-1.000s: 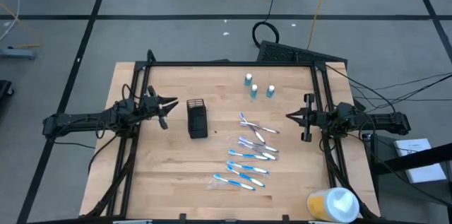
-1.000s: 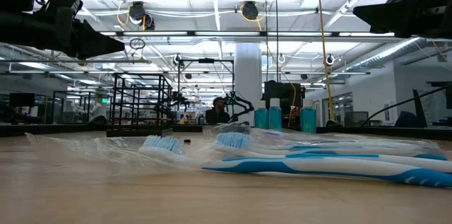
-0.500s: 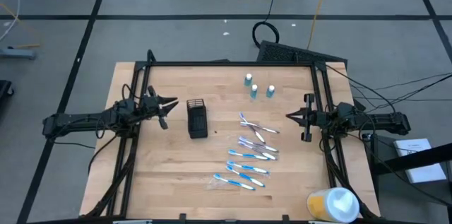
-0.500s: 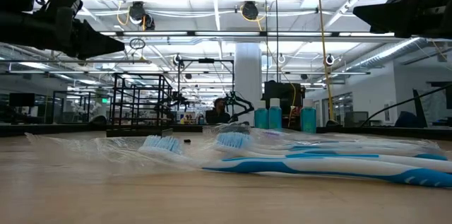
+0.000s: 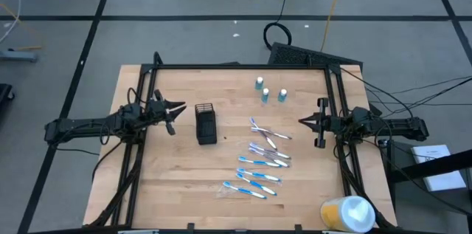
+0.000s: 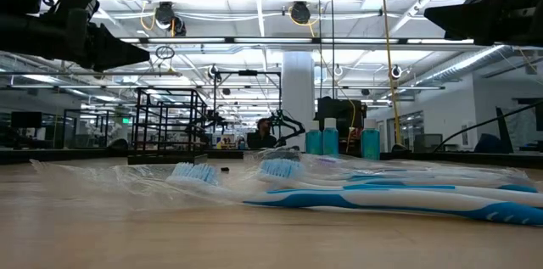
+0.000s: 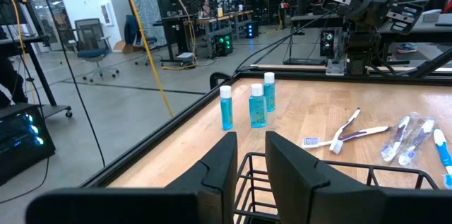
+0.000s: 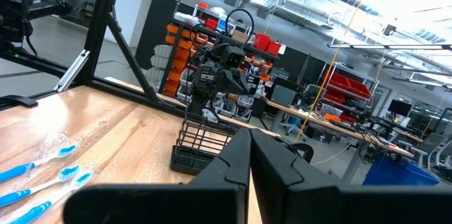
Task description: Pick & Place toothbrushing station
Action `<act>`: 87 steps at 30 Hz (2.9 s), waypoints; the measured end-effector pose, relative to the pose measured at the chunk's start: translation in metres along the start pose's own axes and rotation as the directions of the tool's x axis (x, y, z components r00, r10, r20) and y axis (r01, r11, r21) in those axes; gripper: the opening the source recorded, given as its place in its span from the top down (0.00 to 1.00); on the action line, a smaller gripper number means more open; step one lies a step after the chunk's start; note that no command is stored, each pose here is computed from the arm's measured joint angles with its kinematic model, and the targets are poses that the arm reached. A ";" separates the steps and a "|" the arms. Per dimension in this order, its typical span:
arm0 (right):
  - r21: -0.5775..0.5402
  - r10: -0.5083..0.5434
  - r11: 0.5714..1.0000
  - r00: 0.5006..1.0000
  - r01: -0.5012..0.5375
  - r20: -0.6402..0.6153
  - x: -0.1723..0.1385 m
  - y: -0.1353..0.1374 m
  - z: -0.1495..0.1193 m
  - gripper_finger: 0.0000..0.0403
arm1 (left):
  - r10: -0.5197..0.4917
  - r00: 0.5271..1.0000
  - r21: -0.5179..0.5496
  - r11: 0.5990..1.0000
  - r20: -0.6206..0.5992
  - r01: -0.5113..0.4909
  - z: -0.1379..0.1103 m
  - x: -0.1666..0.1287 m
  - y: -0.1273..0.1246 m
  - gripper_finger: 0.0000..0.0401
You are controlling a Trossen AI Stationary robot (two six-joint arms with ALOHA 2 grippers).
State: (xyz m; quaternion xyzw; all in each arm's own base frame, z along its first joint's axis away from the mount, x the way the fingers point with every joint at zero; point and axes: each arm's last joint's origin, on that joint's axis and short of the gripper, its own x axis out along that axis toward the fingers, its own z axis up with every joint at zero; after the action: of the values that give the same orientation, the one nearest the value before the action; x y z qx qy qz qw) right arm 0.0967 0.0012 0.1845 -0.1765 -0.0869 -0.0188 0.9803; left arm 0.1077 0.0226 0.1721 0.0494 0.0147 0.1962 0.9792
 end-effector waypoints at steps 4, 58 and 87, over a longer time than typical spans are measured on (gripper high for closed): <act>0.000 0.000 1.000 1.000 0.000 -0.001 0.000 0.000 0.000 0.99 | 0.000 1.000 0.000 1.000 0.000 0.000 0.000 0.000 0.000 0.80; 0.000 0.000 1.000 1.000 0.000 0.000 0.000 0.000 0.000 0.99 | 0.000 1.000 0.000 1.000 0.000 0.000 0.000 0.000 0.000 0.80; -0.010 -0.011 1.000 1.000 0.011 0.029 0.000 -0.001 0.003 0.99 | 0.000 1.000 0.000 1.000 0.000 0.000 0.000 0.000 0.000 0.80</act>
State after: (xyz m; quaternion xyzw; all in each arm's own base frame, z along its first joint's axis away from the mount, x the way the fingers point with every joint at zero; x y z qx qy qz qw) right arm 0.0961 0.0012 0.1875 -0.1815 -0.1021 -0.0220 0.9778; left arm 0.1077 0.0226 0.1721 0.0494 0.0147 0.1963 0.9792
